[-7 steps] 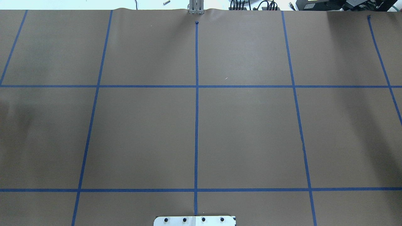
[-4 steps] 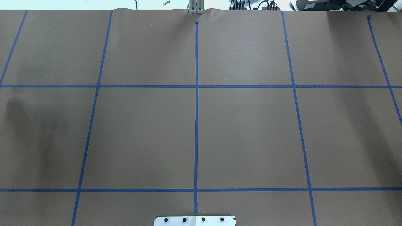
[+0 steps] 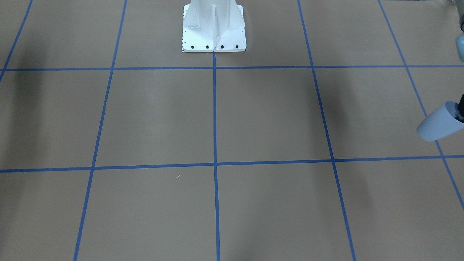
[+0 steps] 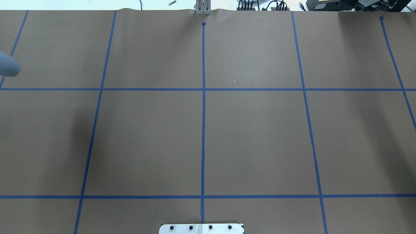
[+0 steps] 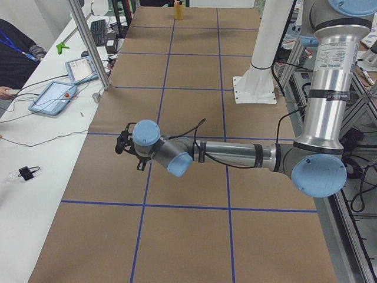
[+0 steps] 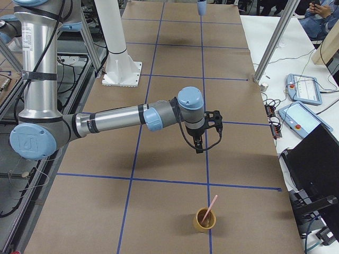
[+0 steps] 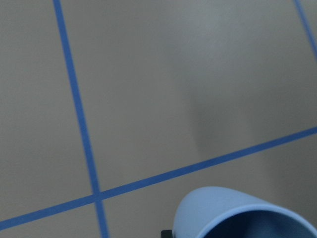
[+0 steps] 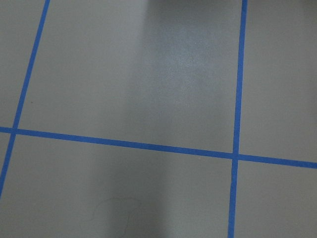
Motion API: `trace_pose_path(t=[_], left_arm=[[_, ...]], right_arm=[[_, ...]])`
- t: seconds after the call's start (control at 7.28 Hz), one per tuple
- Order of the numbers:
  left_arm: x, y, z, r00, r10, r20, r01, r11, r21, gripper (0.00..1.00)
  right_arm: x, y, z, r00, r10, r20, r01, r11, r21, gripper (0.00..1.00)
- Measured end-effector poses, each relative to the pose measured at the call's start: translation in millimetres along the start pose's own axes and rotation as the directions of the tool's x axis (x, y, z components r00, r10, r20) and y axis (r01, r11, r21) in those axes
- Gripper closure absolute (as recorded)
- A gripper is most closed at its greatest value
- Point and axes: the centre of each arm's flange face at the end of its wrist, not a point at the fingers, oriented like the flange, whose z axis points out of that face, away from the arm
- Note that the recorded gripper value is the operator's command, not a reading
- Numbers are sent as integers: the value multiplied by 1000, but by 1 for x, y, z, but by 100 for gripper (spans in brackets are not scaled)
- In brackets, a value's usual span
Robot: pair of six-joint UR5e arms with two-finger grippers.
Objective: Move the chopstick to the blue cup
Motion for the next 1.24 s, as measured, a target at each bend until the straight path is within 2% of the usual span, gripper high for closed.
trace_pose_path(t=[0.41,0.69,0.96,1.24], left_arm=[[197,9,73,992,-120,50,120,993,3,100],[358,14,113,973,-179,147,184,983,-21,100],[496,49,151,953,-231,198,240,971,-22,100],[583,81,196,942,-244,230,255,967,-18,100]], right_arm=[[5,9,3,1000,11,-3,-11,1000,-11,0],[9,14,5,1000,17,-5,-18,1000,-18,0],[11,18,7,1000,22,-7,-23,999,-24,0],[13,20,8,1000,25,-7,-26,999,-27,0]])
